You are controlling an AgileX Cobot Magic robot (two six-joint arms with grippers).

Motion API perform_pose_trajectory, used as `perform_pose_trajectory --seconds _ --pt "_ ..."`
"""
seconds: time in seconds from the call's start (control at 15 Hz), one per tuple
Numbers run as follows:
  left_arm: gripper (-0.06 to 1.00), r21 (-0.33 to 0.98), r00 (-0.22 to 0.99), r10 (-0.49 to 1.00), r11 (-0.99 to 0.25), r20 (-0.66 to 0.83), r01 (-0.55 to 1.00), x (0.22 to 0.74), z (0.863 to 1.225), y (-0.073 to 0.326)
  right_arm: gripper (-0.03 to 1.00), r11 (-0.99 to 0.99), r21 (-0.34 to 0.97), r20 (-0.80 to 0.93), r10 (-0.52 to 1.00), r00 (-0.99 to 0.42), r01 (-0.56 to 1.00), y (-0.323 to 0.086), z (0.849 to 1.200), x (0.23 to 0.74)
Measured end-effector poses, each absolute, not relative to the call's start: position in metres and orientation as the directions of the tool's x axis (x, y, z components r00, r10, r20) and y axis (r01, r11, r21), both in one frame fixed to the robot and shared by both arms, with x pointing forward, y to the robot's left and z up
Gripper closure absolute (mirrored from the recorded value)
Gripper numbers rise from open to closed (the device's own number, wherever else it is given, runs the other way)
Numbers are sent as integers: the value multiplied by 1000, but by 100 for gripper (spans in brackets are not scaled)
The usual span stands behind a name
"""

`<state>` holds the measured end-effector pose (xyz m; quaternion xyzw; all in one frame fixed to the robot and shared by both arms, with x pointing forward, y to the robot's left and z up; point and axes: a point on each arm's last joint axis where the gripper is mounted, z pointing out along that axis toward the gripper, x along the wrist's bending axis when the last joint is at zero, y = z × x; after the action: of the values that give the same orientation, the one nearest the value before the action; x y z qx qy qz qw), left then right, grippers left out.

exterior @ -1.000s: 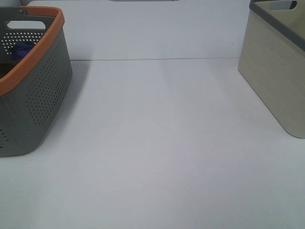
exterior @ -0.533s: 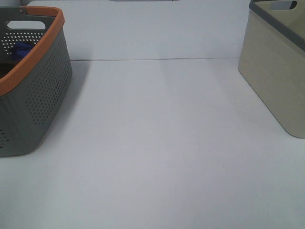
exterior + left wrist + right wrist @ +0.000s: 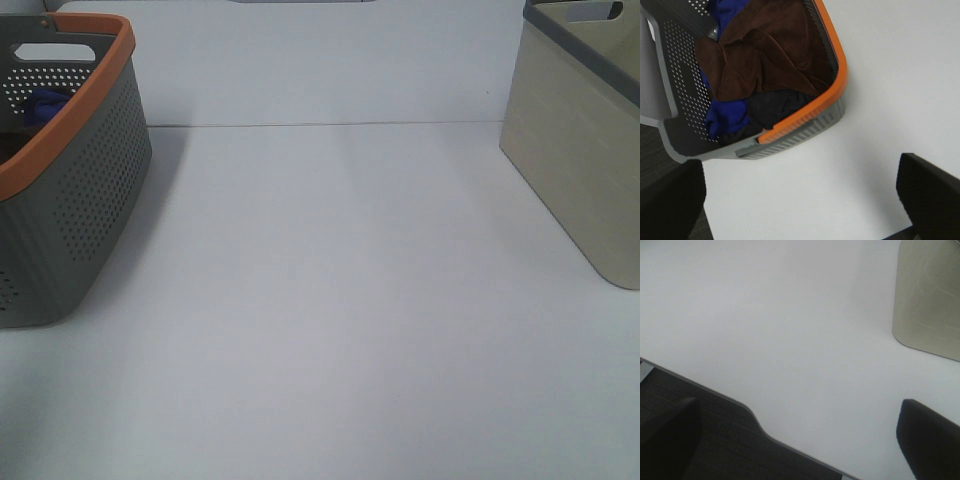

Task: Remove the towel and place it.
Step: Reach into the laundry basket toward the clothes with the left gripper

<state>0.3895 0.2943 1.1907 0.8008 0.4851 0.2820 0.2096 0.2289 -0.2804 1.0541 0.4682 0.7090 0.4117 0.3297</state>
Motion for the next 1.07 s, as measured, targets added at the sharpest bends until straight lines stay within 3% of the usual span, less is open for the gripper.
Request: perform_pose_trajectory --seconds 0.2,0.27,0.4,0.67,0.8,1.07 --pt "-5 545 392 866 -500 309 673 436 1199 299 2 223 892 -82 935 -344 392 -280 1054 229" --pt "-5 465 460 804 -593 377 657 478 1199 302 2 223 892 -82 935 -344 392 -280 1054 229" --pt "-5 385 548 720 -692 426 611 508 1193 302 2 223 892 -82 935 -344 392 -280 1054 229" --pt "-5 181 761 448 -892 469 414 588 1143 302 2 223 892 -82 935 -344 392 -280 1054 229" --pt "-5 102 793 339 -937 506 335 621 1110 306 2 223 892 -82 935 -344 392 -280 1054 229" --pt "-5 87 793 313 -945 522 316 657 1065 315 2 223 892 -82 935 -344 392 -280 1054 229"
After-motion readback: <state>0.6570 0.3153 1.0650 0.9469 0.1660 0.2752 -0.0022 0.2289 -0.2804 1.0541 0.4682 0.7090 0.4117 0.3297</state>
